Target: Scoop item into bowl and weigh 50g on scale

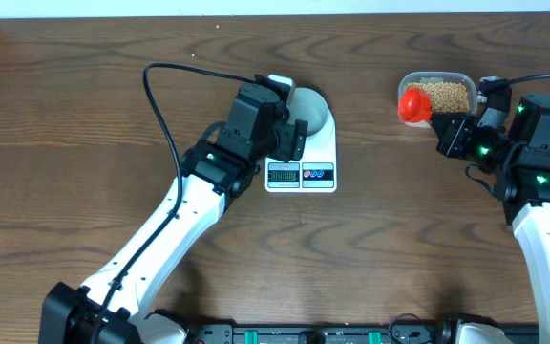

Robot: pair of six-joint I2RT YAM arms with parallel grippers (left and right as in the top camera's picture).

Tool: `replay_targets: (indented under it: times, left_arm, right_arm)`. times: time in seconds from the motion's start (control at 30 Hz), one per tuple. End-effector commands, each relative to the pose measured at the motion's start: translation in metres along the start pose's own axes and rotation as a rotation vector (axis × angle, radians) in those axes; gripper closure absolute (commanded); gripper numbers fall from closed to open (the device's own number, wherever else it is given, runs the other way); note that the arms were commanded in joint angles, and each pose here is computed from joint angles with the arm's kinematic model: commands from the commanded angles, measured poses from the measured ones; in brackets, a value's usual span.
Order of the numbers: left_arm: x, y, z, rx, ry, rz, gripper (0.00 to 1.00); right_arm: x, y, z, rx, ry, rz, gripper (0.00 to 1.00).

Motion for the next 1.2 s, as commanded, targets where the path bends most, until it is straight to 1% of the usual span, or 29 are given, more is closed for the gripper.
replay_targets:
  times: [0.0,0.2,0.3,0.4,0.63,0.7,0.83,1.0,1.17]
  left_arm:
    - [0.002,0.002,-0.005,-0.013,0.012,0.082,0.16]
    - [0.019,0.000,-0.006,0.013,0.134,0.239,0.17]
    - [0.027,0.000,-0.010,0.028,0.184,0.289,0.16]
    - [0.028,-0.001,-0.020,0.030,0.190,0.291,0.16]
    - [0.022,-0.001,-0.055,0.015,0.130,0.291,0.16]
    - [0.021,-0.001,-0.060,0.011,0.122,0.260,0.16]
    - [0.025,-0.001,-0.058,0.012,0.150,0.189,0.16]
    - [0.030,-0.001,-0.052,0.020,0.193,0.189,0.16]
    - [0.031,-0.001,-0.049,0.021,0.200,0.189,0.16]
  right_arm:
    - [-0.006,0.001,-0.002,0.014,-0.023,0.001,0.99]
    - [-0.006,0.001,-0.002,0.014,-0.022,0.013,0.99]
    - [-0.006,0.000,-0.002,0.015,-0.019,0.015,0.99]
    - [-0.005,0.000,-0.002,0.018,-0.015,0.018,0.99]
    - [-0.001,-0.003,-0.002,0.035,0.010,0.023,0.99]
    - [-0.001,-0.003,-0.002,0.035,0.010,0.023,0.99]
    - [0.000,-0.003,-0.002,0.037,0.013,0.018,0.99]
    - [0.000,-0.003,-0.002,0.039,0.018,0.020,0.99]
    - [0.001,-0.003,-0.002,0.040,0.019,0.021,0.99]
Point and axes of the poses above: each gripper's point midway between its finger pads, its own z axis out along the fingers, its own y axis along the line the jaws close on, x = y × z, the point moved 10 cm from there along -z, back along the fingers, and after that the axes turned 15 degrees about z, right-handed, at the moved point
